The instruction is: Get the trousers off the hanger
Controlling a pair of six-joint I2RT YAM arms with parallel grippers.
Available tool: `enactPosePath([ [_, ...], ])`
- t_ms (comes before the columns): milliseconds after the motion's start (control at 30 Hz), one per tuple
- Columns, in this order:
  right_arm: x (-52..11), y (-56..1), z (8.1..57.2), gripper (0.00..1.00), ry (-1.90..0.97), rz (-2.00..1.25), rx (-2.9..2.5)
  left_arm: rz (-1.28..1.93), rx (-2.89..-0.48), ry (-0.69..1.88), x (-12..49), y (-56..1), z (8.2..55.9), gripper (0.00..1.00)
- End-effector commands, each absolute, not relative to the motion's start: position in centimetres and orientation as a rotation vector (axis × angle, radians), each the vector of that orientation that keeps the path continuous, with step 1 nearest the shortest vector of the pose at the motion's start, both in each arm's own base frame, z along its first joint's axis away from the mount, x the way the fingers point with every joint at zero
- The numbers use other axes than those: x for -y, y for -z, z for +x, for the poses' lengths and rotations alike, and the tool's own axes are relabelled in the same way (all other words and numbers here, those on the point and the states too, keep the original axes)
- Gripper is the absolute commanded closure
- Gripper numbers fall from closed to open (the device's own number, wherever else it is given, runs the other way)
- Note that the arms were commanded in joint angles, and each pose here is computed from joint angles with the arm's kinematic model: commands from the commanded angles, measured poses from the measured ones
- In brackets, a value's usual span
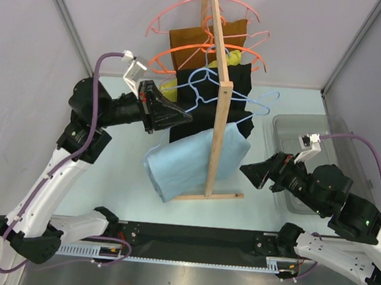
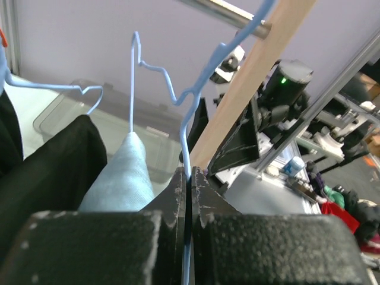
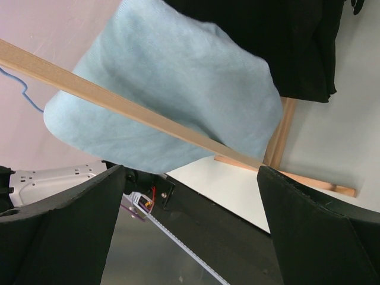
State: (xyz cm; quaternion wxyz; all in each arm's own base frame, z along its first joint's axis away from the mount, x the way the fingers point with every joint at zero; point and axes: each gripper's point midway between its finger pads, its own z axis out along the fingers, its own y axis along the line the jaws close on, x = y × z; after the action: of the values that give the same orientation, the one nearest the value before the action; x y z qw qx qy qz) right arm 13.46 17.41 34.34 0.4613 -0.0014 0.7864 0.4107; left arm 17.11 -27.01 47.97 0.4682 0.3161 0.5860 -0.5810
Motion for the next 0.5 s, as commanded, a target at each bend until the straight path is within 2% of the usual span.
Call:
enactPosePath([
  [0,-17.6,-35.5,13.6,0.00,-1.030,0.001,-1.904,0.751,-1.128,1.489,25.3,-54.7,15.2,1.00],
  [267,-17.5,-35.6,13.5,0.00,-1.032,-0.005,-1.901,0.627,-1.172,1.485,23.6,-54.8,16.4,1.00],
  [467,-19.1,-35.4,13.0,0.00,-1.036,-0.138,-1.932,0.503,-1.299,1.340,21.1,-53.9,16.8,0.99],
])
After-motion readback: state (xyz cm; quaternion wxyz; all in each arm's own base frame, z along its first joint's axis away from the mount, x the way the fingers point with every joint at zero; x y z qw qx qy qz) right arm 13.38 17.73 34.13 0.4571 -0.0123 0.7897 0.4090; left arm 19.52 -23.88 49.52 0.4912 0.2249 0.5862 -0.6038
